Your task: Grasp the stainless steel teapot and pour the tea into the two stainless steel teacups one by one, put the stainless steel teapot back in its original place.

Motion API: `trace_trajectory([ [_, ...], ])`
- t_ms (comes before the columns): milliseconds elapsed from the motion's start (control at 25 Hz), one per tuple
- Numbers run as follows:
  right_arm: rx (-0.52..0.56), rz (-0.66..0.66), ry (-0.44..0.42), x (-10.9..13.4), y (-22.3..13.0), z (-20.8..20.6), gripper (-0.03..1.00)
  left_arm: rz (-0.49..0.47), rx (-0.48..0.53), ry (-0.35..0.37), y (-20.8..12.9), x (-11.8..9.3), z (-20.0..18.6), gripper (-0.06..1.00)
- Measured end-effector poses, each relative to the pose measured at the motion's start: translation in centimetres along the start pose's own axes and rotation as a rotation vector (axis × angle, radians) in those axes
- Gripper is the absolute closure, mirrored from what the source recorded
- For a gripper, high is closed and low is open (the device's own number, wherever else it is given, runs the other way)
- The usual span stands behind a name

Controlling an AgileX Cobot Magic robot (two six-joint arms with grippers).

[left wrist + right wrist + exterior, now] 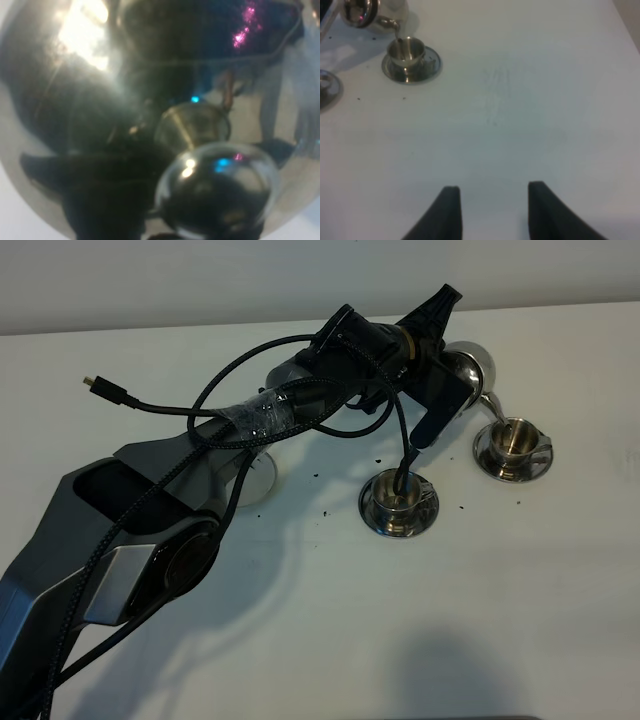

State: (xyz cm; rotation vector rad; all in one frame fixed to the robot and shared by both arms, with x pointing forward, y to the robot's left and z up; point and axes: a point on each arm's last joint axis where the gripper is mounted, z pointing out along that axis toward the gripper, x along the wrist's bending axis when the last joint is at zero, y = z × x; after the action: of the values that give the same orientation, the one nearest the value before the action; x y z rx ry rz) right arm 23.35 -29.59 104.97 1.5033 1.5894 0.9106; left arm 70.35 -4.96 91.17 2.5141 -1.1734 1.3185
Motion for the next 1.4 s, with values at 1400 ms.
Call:
trace_trajectory([
  [1400,0.000,0.000,0.000,0.0,0.0,0.0,0.66,0.138,0.020,0.121,0.6,1.3,-0.1,0.72],
])
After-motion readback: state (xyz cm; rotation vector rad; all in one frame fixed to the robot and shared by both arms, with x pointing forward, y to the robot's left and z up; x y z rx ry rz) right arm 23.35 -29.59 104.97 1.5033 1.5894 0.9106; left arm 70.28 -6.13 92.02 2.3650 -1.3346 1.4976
